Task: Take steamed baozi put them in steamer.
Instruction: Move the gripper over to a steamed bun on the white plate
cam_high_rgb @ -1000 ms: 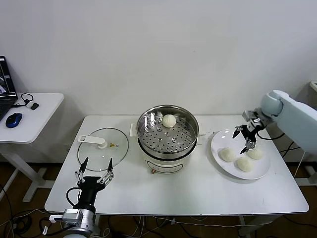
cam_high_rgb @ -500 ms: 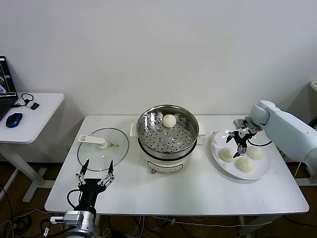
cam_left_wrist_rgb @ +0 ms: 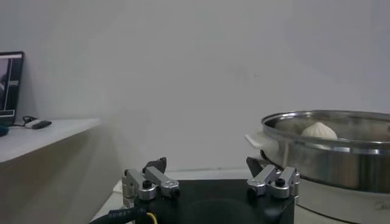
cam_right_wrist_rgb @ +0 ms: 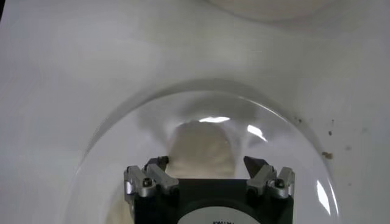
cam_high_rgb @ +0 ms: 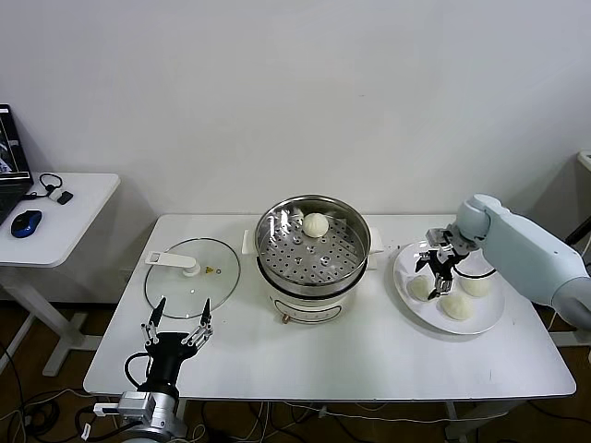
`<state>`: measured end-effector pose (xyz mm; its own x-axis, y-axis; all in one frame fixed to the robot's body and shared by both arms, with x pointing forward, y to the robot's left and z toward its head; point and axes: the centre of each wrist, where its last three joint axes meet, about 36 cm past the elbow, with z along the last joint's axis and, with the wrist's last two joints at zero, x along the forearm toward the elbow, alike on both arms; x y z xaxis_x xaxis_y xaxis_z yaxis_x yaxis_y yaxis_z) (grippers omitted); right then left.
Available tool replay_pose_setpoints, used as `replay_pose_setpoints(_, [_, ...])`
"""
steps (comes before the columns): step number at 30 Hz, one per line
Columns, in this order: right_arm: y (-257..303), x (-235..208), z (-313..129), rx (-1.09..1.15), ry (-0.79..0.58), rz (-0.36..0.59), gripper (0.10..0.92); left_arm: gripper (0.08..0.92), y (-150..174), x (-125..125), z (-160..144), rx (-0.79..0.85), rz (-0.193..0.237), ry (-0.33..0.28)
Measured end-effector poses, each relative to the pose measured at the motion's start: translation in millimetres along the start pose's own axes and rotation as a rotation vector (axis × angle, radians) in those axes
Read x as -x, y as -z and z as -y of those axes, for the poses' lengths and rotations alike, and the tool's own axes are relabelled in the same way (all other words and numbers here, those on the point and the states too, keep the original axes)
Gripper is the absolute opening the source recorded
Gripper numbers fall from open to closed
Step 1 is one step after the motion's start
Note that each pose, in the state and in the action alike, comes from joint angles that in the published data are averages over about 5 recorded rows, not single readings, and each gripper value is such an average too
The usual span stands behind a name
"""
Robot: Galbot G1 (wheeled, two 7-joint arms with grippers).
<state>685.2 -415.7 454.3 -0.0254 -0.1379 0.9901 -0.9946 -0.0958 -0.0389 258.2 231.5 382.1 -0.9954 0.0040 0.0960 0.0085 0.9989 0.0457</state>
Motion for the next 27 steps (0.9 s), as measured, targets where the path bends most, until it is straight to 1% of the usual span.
replay_pose_setpoints(9, [-0.1, 3.7, 0.8, 0.004, 0.014, -0.008, 0.811, 0.823, -0.9, 0.6, -0.2, 0.000, -0.001, 0.001])
replay_pose_setpoints(11, [-0.5, 4.2, 0.5, 0.005, 0.016, -0.009, 0.775, 0.823, -0.9, 0.6, -0.2, 0.000, -0.001, 0.001])
replay_pose_setpoints(14, [-1.2, 3.7, 0.3, 0.007, 0.016, -0.009, 0.693, 0.823, -0.9, 0.6, -0.3, 0.000, -0.001, 0.002])
replay_pose_setpoints(17, [-2.0, 2.6, 0.1, 0.008, 0.015, -0.008, 0.647, 0.823, -0.9, 0.8, -0.4, 0.000, -0.001, 0.003])
replay_pose_setpoints(27, [-1.2, -12.8, 2.5, 0.005, 0.005, 0.001, 0.636, 0.823, -1.4, 1.5, -1.3, 0.001, -0.002, 0.009])
